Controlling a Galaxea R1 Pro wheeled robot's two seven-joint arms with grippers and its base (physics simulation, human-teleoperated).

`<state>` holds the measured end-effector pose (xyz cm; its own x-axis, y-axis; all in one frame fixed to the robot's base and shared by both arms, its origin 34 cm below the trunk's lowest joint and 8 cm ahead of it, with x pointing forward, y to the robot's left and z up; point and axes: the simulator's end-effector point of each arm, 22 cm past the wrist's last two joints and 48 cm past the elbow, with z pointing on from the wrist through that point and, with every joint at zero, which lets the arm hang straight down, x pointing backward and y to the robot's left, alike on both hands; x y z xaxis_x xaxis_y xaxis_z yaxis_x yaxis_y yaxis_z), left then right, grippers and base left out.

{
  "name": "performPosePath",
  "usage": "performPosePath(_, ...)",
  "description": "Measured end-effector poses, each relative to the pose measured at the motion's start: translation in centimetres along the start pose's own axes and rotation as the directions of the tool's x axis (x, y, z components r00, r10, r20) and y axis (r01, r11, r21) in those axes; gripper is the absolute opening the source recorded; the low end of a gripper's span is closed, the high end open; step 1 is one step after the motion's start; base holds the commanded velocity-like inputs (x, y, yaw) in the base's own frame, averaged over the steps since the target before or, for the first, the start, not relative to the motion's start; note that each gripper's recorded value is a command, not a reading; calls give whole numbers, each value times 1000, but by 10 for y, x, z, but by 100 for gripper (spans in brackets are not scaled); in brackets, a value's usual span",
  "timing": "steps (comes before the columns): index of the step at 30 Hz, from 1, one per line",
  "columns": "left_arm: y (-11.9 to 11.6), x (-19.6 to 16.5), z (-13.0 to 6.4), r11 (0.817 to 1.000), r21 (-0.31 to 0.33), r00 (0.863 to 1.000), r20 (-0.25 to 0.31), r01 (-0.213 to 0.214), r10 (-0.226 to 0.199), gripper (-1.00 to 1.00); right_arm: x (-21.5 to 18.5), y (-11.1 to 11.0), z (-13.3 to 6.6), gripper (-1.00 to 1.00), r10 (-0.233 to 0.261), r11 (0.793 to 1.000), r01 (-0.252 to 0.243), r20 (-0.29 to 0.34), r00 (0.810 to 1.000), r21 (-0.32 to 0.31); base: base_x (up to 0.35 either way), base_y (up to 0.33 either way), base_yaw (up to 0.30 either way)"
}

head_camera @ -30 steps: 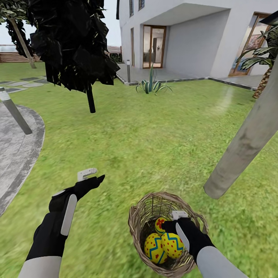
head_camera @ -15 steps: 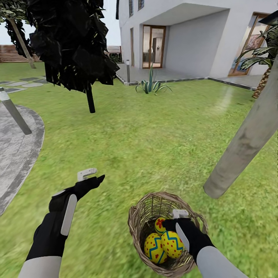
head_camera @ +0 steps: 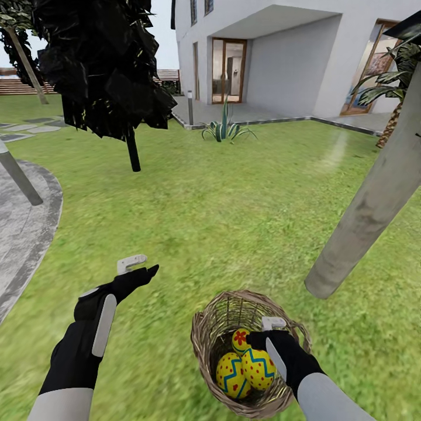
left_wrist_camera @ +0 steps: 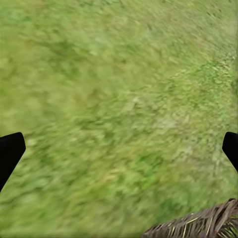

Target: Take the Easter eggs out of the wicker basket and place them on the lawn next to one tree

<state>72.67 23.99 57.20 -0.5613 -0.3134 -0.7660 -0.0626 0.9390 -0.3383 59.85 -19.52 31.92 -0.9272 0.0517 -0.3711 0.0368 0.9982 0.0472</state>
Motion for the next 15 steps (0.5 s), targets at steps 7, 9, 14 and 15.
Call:
performPosePath(7,1,3,2,1000,-2,1000,-6,1,-1,100,4,0,2,100,1,1000,-1,-8,1000,0,0,0,0)
performPosePath(9,2,5,3,1000,-3,1000,-8,1,-1,100,5,0,3,100,0,1000,0,-12,1000,0,0,0,0)
performPosePath(14,4,8,5,1000,-5,1000,-15,2,-2,100,9,0,6,100,1,1000,-1,-19,1000,0,0,0,0)
performPosePath(15,4,9,6,1000,-6,1000,-17,2,-3,100,9,0,7,100,1,1000,-1,-21,1000,0,0,0,0)
